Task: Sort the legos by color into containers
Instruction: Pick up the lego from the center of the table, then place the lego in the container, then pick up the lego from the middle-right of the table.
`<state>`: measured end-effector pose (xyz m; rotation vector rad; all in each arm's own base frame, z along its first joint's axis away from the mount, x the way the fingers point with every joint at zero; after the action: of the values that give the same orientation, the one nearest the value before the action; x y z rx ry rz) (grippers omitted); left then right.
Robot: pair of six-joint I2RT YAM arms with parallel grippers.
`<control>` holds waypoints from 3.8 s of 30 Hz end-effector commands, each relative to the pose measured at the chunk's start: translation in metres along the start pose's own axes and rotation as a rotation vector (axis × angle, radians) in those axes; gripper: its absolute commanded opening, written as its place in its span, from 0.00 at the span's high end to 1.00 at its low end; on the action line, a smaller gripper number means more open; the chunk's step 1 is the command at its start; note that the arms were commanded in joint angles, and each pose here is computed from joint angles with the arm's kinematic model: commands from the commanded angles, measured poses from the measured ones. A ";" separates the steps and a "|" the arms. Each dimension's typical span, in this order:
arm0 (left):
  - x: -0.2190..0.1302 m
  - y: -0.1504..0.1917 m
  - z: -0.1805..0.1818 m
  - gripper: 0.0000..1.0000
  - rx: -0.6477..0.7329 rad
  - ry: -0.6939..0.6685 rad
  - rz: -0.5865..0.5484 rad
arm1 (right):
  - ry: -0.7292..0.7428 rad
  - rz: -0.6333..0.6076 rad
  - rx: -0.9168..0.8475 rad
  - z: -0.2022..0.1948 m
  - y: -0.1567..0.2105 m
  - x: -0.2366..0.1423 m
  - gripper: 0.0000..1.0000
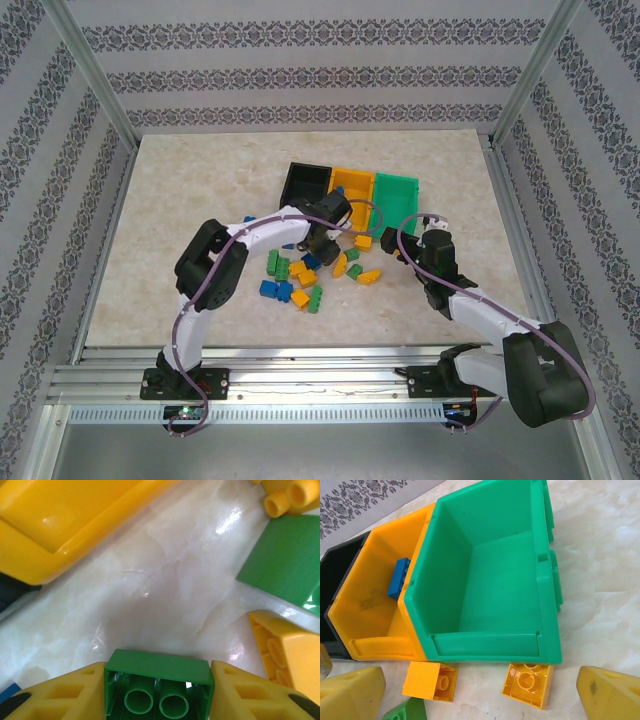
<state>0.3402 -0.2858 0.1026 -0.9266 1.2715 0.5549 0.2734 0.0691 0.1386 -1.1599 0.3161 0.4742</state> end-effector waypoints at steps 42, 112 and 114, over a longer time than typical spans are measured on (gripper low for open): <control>-0.092 0.051 0.065 0.22 -0.410 0.183 -0.592 | 0.034 0.033 -0.028 -0.002 0.007 -0.013 0.12; -0.067 0.089 0.035 0.24 -0.383 0.508 -0.699 | 0.254 0.915 -0.035 -0.003 0.021 0.015 0.78; -0.067 0.090 0.035 0.24 -0.384 0.509 -0.699 | 0.234 0.908 -0.017 0.002 0.015 0.008 0.78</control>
<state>0.2670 -0.1937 0.1337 -1.8004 1.1901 0.0457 0.2896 0.0751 0.1065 -1.1038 1.0469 1.0427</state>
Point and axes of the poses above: each hand's point on the last joint's axis, 136 mm out from that joint toward the fingers, its own x axis out along the fingers, its own z axis along the line the jaws close on, y = z × x, the point moved 7 cm from there along -x, back along the fingers, and after that the axes turned 7 degrees about -x, right-handed, at the moved point
